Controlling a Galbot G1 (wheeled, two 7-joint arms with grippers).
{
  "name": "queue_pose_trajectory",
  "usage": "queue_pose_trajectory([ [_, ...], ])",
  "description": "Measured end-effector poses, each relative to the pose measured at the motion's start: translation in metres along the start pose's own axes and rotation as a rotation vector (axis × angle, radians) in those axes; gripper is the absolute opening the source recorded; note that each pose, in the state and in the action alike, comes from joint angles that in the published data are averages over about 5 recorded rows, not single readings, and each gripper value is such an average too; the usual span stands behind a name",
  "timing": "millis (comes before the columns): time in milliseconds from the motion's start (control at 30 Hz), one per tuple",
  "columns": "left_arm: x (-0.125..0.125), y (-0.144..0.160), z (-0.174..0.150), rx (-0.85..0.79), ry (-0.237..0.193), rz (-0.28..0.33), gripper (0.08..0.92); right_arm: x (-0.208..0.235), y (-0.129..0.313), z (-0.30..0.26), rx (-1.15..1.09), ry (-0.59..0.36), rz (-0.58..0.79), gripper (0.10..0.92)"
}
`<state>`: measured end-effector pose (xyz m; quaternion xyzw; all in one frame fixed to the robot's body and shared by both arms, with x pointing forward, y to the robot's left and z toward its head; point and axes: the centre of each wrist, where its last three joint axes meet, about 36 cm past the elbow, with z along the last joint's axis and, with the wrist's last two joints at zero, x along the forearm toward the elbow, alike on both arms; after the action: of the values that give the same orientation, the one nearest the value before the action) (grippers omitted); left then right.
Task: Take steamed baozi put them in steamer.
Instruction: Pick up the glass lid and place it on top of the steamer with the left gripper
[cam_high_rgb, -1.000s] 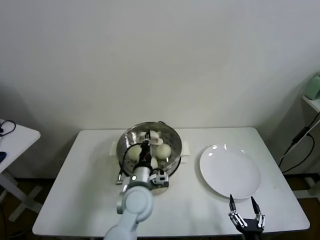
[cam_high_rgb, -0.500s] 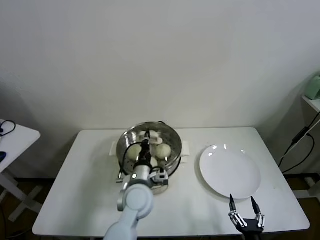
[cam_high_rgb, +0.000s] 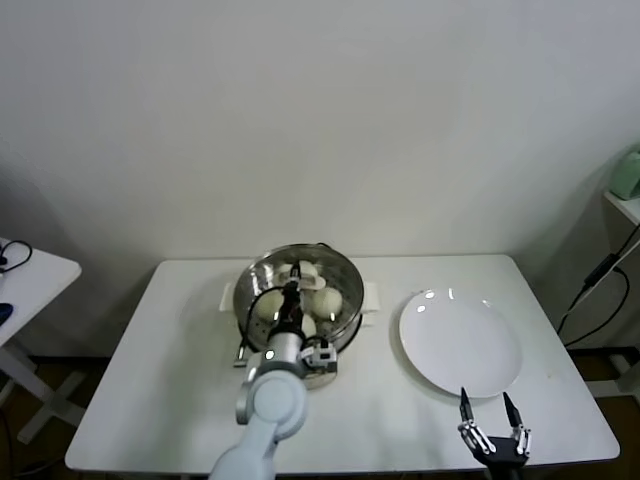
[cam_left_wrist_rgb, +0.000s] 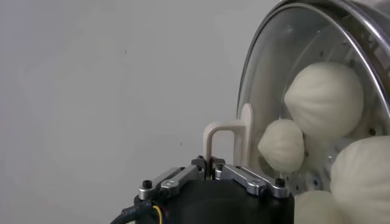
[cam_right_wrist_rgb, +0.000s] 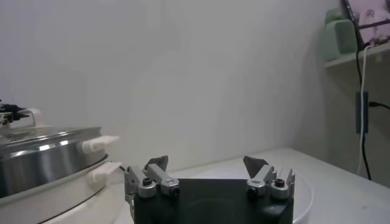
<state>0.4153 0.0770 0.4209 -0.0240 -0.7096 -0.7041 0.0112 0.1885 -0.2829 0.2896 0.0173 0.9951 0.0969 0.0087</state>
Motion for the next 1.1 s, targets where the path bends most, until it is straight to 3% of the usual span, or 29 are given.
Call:
queue_pose_trajectory([
  [433,0.005,-0.001,0.004,-0.002,-0.004,-0.004,0.179,0.0,0.001,-0.003,0.0,-0.005,-0.001,0.823],
  [1100,0.016,0.005,0.012,0.009,-0.008,-0.03,0.725,0.003,0.002,-0.005,0.0,-0.005,-0.005,0.823],
])
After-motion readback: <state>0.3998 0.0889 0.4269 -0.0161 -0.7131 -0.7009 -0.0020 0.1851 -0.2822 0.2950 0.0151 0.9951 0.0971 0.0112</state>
